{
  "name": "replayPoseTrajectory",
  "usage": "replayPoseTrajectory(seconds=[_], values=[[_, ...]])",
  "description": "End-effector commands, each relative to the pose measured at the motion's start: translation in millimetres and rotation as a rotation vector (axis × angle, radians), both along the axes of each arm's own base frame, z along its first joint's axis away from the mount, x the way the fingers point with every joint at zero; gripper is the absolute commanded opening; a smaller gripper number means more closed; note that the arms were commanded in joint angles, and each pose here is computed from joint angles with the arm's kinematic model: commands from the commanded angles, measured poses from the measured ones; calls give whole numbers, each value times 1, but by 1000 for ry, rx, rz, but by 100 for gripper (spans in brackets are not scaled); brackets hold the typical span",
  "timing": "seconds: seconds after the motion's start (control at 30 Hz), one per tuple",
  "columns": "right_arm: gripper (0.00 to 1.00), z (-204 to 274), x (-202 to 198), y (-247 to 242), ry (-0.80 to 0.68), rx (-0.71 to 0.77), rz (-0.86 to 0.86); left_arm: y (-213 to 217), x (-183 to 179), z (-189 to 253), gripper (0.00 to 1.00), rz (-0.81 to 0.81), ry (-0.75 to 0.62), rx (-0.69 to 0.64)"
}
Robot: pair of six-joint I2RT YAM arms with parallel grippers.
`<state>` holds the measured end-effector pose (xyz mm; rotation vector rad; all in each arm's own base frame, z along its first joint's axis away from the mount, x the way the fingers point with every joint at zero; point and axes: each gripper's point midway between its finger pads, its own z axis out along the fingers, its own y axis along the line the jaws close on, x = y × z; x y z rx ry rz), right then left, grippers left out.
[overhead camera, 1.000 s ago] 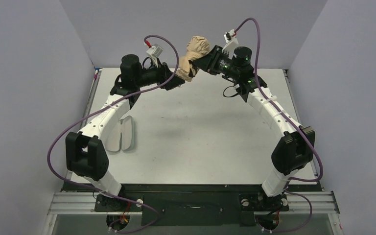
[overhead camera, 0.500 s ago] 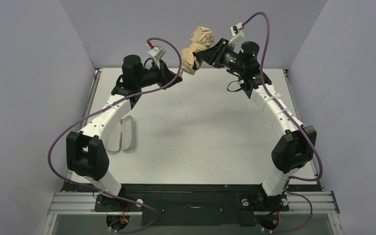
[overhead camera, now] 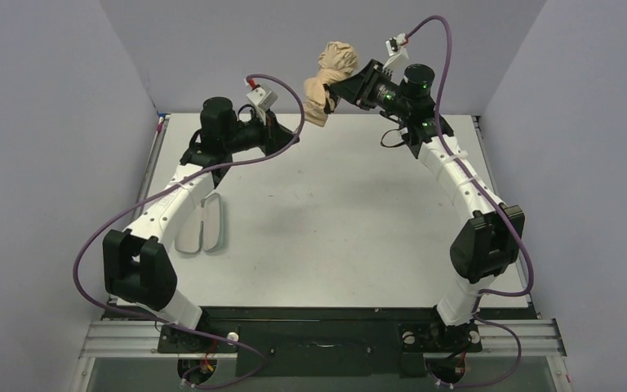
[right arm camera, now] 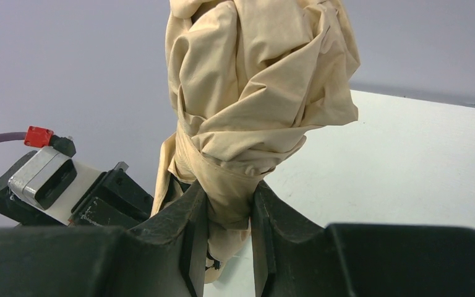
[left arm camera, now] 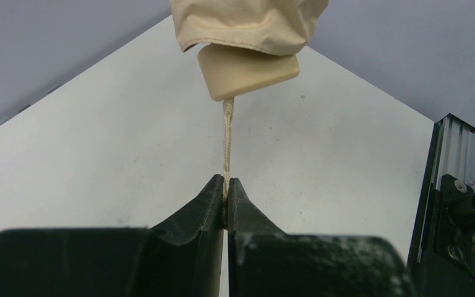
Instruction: Open the umbrella
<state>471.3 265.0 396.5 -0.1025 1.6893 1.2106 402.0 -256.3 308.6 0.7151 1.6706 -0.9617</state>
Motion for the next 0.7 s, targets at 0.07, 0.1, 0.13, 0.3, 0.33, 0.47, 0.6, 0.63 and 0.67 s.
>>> replayPoseTrajectory(seconds=[0.07, 0.1, 0.13, 0.3, 0.33, 0.47, 0.6, 0.63, 0.67], values=[[0, 111, 5, -51, -307, 107, -167, 20, -27, -38, 0, -12, 102, 109], [0, 111, 5, -52, -307, 107, -172, 21, -28, -40, 0, -19, 81, 127], [0, 112, 5, -53, -307, 111, -177, 22, -30, -44, 0, -22, 86, 137], [0, 118, 5, -54, -311, 126, -182, 25, -35, -51, 0, -35, 87, 164], [0, 119, 5, -55, -315, 127, -186, 25, -36, -53, 0, -37, 94, 170], [0, 122, 7, -59, -325, 123, -199, 28, -39, -55, 0, -46, 93, 180], [0, 116, 7, -59, -317, 100, -203, 29, -30, -33, 56, -12, 58, 153], [0, 113, 6, -58, -309, 95, -204, 28, -26, -22, 67, 0, 36, 142], [0, 108, 6, -57, -301, 84, -205, 28, -21, -14, 69, 16, 23, 127]])
